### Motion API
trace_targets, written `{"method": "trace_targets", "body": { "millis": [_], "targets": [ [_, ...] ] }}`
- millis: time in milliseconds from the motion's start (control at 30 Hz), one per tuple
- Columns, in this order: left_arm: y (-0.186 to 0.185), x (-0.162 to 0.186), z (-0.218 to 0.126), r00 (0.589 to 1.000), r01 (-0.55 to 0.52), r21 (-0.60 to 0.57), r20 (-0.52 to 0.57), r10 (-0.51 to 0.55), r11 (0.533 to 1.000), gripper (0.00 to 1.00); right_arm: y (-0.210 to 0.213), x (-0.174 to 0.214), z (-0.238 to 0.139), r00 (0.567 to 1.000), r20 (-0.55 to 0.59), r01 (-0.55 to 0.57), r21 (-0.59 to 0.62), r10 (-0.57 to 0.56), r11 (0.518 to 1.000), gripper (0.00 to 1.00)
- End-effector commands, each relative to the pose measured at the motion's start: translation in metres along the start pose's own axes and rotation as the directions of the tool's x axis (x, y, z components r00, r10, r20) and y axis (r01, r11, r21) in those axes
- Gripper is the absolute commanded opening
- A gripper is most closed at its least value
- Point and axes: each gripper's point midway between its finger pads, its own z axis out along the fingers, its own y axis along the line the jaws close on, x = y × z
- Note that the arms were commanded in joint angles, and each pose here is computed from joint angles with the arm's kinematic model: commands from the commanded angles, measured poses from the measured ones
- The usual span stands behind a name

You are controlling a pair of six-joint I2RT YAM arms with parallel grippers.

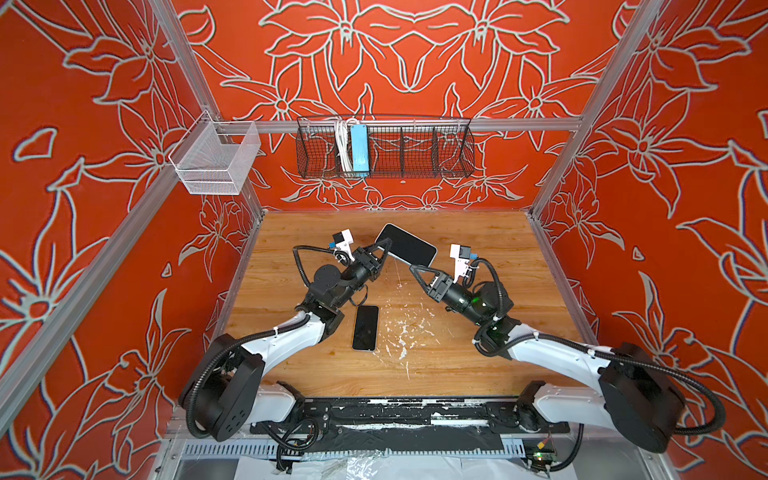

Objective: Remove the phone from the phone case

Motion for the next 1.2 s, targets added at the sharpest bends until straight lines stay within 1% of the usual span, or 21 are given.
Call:
{"method": "trace_targets", "body": {
  "millis": [0,167,533,600,633,800,933,1167],
  "targets": [
    [-0.034,-0.007,0.005,1.000,0.001,0.125,0.026,-0.004,0.992,0.00,0.021,-0.010,0.001,0.999,0.041,0.008,-0.075,-0.005,0.997,0.24],
    [-0.031,-0.006,0.004,1.000,0.008,0.118,0.024,-0.011,0.993,0.00,0.023,-0.013,-0.001,0.998,0.057,0.031,-0.071,-0.027,0.997,0.21],
    [-0.033,-0.006,-0.002,1.000,0.000,0.107,0.026,-0.003,0.994,0.00,0.024,-0.018,-0.007,0.995,0.081,0.061,-0.053,-0.057,0.997,0.19],
    [-0.033,-0.006,-0.002,1.000,0.009,0.107,0.026,-0.011,0.994,0.00,0.024,-0.017,-0.007,0.995,0.079,0.063,-0.053,-0.058,0.997,0.17],
    [-0.033,-0.006,-0.002,1.000,0.014,0.108,0.026,-0.017,0.994,0.00,0.024,-0.017,-0.006,0.995,0.075,0.065,-0.053,-0.061,0.996,0.14],
    [-0.036,-0.007,-0.003,0.999,0.043,0.116,0.026,-0.047,0.992,0.00,0.020,-0.015,-0.005,0.995,0.067,0.083,-0.035,-0.080,0.996,0.08],
    [-0.037,-0.008,-0.005,0.997,0.071,0.112,0.032,-0.075,0.991,0.00,0.015,-0.012,-0.003,0.993,0.052,0.108,-0.011,-0.107,0.994,0.07],
    [-0.039,-0.010,-0.007,0.982,0.181,0.114,0.034,-0.186,0.977,0.00,-0.006,-0.003,-0.005,0.977,0.007,0.210,0.074,-0.211,0.975,0.07]
  ]
}}
